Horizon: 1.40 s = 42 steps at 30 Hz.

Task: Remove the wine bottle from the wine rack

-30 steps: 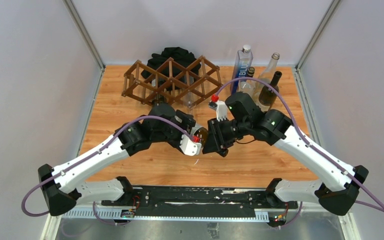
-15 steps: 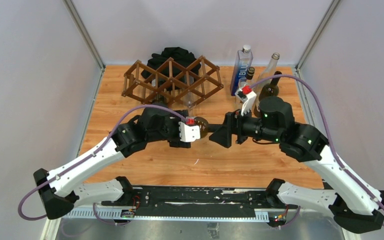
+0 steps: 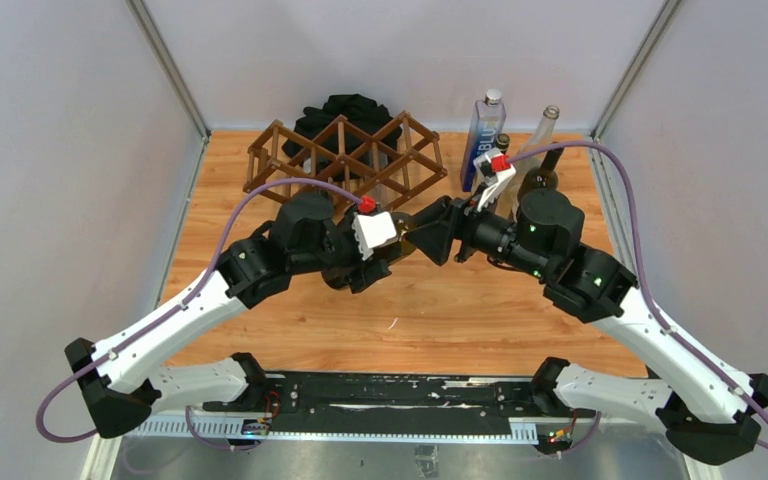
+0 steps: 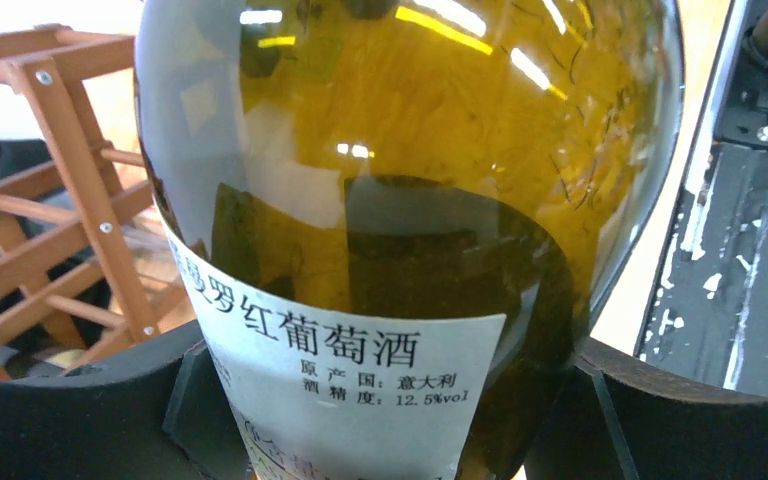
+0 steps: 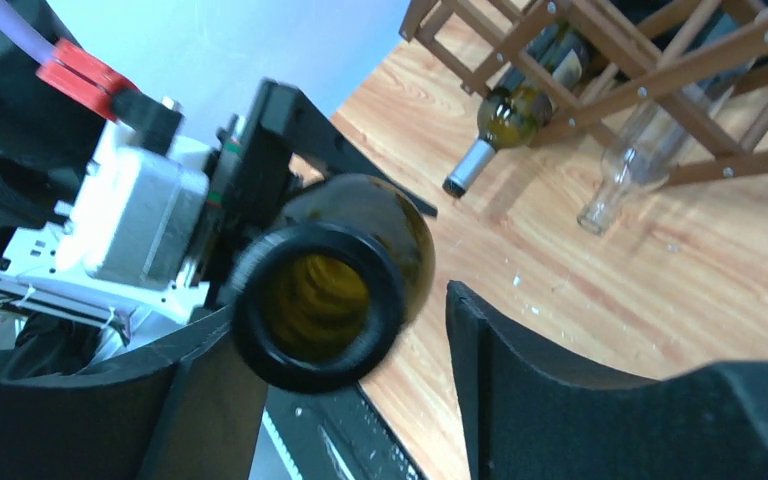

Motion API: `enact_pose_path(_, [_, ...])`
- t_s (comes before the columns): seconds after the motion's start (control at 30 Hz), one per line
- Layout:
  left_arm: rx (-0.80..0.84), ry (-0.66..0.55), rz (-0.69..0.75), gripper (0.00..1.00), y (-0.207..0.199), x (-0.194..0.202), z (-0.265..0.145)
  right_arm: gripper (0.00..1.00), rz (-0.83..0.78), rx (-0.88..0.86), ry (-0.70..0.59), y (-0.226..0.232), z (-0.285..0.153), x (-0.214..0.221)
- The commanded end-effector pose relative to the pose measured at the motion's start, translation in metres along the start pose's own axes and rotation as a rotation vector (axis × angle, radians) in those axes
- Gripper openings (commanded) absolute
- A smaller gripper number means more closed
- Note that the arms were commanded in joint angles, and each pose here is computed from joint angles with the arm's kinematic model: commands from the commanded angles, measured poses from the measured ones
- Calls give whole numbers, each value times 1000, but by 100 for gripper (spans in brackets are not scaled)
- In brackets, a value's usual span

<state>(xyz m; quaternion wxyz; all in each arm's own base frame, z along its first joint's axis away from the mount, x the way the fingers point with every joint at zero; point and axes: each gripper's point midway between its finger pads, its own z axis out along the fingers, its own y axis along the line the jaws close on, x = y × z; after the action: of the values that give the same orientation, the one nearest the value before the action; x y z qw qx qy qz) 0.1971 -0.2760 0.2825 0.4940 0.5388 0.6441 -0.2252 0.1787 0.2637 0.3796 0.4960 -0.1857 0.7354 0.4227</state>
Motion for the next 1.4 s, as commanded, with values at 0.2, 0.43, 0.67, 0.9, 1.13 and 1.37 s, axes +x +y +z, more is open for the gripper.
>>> enact_pose_path(0.2, [18, -170, -121, 0, 3, -49, -4, 47, -38, 14, -144, 1, 36, -36])
enact_pose_path(0.43, [-48, -57, -144, 75, 19, -23, -3, 0, -43, 115, -131, -18, 40, -33])
enact_pose_path(0.67, [-47, 419, -186, 100, 61, 77, -29, 0, -207, 367, -55, -64, 16, -34])
enact_pose_path(0.9, [-242, 535, -323, 100, 124, 119, -83, 0, -333, 567, 8, -118, 10, -37])
enact_pose_path(1.13, [-342, 524, -393, 100, 152, 118, -98, 0, -359, 718, 57, -179, 26, -49])
enact_pose_path(1.37, [-360, 499, -411, 100, 162, 110, -99, 0, -375, 749, 17, -205, 53, -68])
